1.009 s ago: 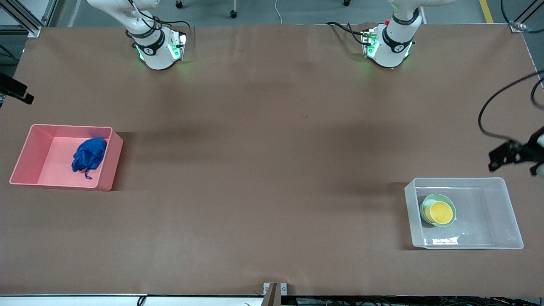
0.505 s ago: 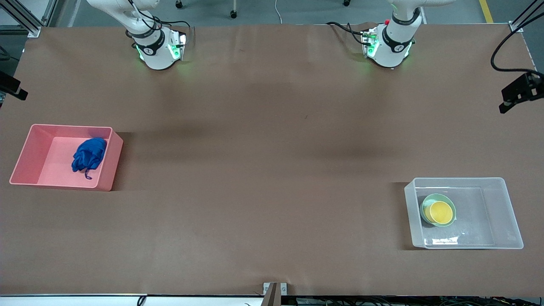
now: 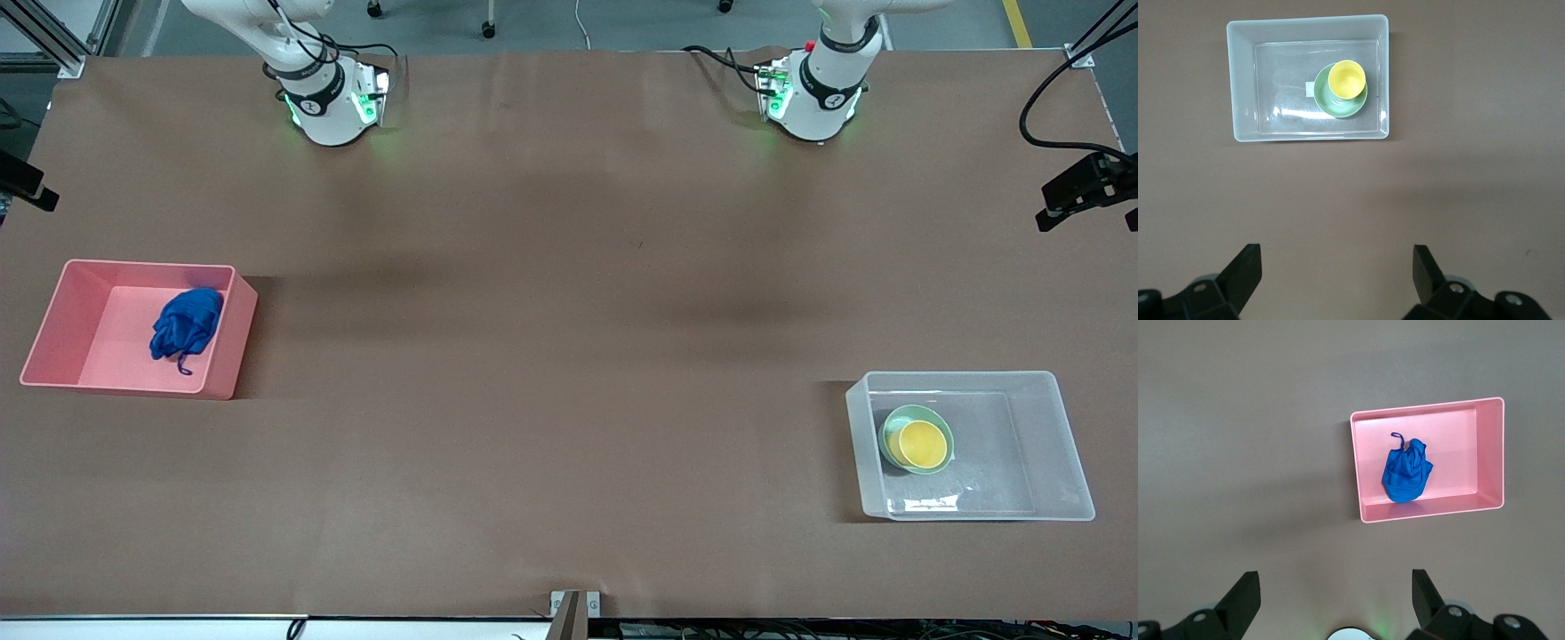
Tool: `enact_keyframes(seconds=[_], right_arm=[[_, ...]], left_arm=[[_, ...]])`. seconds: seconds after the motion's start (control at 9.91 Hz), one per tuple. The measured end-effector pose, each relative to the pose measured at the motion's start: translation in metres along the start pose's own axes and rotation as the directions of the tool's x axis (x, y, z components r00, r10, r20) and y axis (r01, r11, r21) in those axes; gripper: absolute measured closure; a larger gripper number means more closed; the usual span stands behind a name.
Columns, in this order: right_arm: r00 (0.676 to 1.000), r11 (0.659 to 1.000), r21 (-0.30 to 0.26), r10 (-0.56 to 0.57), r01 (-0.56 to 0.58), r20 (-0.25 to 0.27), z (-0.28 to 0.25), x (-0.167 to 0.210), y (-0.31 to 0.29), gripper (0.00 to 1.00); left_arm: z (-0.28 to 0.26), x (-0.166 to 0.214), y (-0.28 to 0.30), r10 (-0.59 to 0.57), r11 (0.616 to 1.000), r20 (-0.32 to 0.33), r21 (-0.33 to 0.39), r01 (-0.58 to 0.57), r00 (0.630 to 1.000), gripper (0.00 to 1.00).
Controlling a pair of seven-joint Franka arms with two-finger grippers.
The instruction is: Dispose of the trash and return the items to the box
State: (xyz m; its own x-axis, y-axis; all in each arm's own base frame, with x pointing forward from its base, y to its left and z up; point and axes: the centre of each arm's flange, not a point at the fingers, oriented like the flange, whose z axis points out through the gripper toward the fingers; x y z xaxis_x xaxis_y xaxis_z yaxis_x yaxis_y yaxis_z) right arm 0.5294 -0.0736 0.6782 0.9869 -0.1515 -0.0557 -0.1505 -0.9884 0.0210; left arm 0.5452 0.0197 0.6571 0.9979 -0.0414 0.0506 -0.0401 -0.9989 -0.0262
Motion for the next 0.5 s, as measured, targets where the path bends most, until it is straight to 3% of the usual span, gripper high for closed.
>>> enact_keyframes(seconds=[0.5], right_arm=[[1.000, 1.000, 0.000, 0.001, -0.001, 0.001, 0.0005, 0.0004, 0.0002, 0.00]], left_arm=[[0.0090, 0.0008, -0.0022, -0.008, 1.000, 0.017, -0.020, 0.008, 1.000, 0.00]])
